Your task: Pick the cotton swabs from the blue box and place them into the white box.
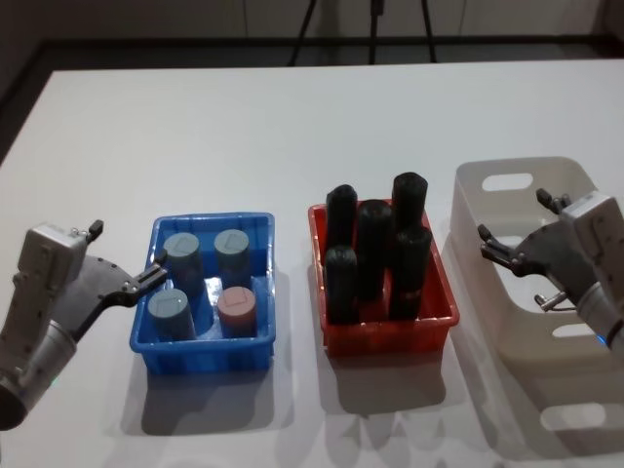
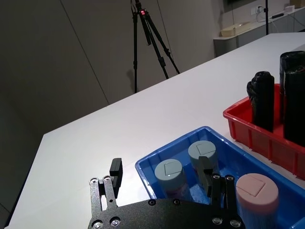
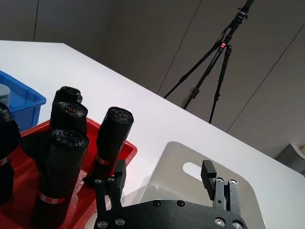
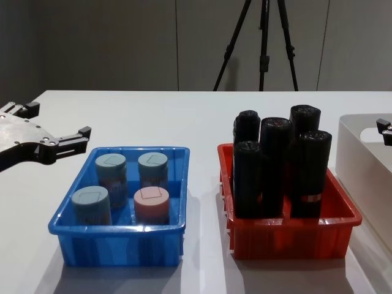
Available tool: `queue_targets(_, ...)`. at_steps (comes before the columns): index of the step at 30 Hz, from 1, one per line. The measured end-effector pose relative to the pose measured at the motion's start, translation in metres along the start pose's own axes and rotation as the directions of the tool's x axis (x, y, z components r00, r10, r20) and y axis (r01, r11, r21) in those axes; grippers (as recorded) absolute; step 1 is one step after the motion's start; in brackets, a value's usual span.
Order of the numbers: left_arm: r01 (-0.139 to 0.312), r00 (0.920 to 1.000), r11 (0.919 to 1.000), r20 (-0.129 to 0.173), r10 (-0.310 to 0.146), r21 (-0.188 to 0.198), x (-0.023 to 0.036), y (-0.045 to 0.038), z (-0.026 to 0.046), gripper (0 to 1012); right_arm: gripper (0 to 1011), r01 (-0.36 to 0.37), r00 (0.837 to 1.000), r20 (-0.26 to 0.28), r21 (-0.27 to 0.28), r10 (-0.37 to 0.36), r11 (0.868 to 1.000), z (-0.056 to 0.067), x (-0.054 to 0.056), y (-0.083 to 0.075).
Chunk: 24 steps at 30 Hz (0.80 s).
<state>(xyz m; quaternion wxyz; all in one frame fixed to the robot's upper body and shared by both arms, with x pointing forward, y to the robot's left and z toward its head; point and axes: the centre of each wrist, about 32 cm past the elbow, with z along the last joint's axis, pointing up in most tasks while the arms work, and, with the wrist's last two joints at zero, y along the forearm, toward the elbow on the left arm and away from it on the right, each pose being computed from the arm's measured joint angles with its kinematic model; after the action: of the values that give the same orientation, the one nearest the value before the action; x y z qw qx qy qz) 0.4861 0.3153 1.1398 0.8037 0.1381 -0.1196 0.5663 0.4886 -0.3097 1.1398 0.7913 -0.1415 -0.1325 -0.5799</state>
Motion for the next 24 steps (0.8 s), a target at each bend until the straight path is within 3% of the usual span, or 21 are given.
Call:
queue_targets(15, 0.018, 0.9997, 0.9994, -0.019, -0.017, 0.029, 0.0065, 0.0112, -0.0012, 1002, 1001, 0.000, 1.000, 0.000, 0.000, 0.000, 1.000, 0.000, 0.000, 0.000)
queue_targets(24, 0.036, 0.9984, 0.9978, -0.047, -0.033, 0.056, 0.0095, 0.0156, -0.0019, 1002, 1001, 0.000, 1.000, 0.000, 0.000, 0.000, 1.000, 0.000, 0.000, 0.000)
